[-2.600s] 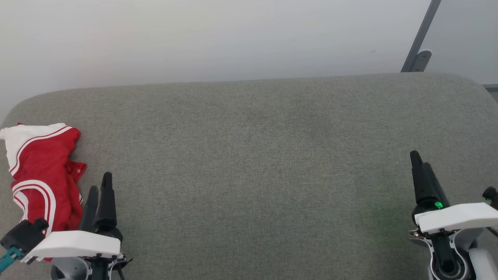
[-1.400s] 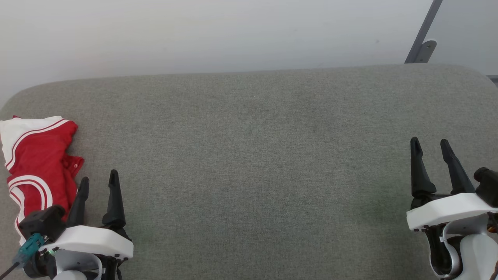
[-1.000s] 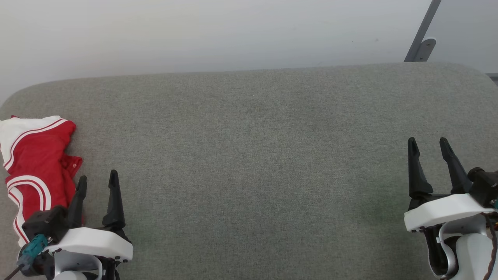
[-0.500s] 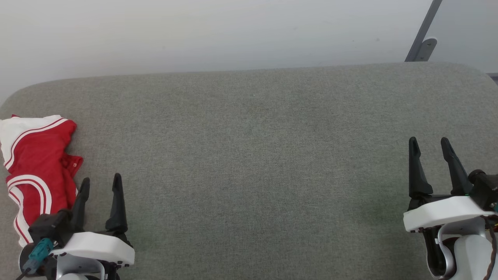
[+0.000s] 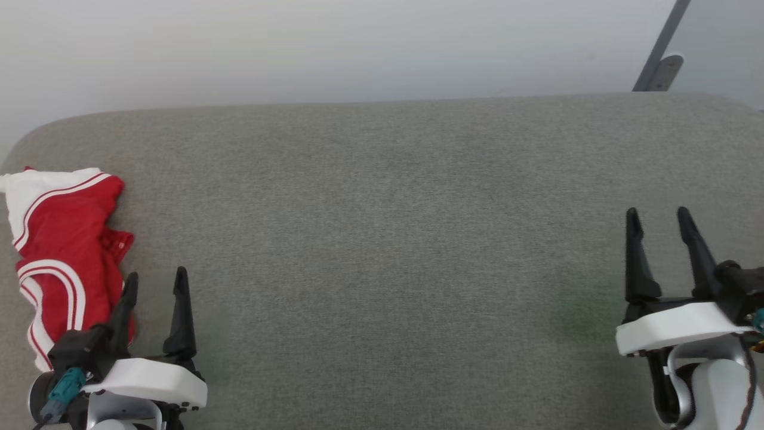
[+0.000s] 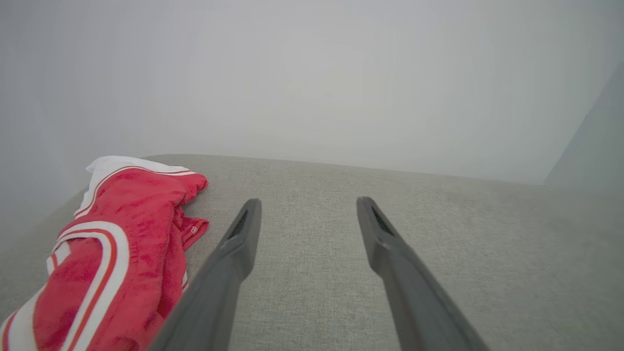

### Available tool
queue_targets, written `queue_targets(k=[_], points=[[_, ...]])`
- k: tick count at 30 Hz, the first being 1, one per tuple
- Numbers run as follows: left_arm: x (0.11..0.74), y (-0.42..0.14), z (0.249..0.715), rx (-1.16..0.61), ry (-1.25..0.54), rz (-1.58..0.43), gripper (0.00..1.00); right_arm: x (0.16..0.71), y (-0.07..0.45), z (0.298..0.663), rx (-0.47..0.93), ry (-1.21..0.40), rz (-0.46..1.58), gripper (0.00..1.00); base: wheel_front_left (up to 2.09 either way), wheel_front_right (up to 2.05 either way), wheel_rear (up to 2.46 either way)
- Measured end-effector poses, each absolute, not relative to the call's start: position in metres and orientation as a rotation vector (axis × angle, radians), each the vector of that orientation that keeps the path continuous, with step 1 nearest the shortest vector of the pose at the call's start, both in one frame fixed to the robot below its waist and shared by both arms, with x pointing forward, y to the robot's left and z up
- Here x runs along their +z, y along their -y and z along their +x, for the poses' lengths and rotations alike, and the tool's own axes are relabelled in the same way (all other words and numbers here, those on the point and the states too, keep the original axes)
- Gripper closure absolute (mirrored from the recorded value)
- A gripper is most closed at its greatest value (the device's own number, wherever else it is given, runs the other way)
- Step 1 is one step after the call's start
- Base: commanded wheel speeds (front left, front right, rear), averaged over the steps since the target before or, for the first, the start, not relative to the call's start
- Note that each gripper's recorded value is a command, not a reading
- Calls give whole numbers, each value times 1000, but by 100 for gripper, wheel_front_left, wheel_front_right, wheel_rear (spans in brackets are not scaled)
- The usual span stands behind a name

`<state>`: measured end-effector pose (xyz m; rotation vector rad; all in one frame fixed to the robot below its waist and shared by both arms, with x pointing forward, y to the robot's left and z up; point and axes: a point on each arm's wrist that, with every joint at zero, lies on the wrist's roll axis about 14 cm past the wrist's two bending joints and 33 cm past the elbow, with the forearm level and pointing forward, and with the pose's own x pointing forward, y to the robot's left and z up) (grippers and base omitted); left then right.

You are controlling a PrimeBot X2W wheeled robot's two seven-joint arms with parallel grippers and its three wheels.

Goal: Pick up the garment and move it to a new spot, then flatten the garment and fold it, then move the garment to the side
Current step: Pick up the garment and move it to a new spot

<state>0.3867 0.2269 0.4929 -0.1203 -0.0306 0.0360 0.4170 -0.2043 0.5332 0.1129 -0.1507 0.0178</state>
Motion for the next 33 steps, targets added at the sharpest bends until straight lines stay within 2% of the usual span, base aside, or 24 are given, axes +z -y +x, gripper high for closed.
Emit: queue_targets(k=[6, 19, 28, 33], points=[[489, -247, 371, 109, 28, -107, 0, 530, 169, 426, 114, 144, 122, 0, 0, 0, 0], [479, -311, 300, 365, 0, -70, 0, 519, 47, 443, 450, 103, 142, 0, 0, 0, 0], [481, -345, 241, 544, 17, -105, 0, 512, -32, 438, 655, 65, 171, 0, 0, 0, 0], [479, -349, 224, 588, 12, -116, 0, 511, -54, 434, 716, 57, 175, 0, 0, 0, 0]])
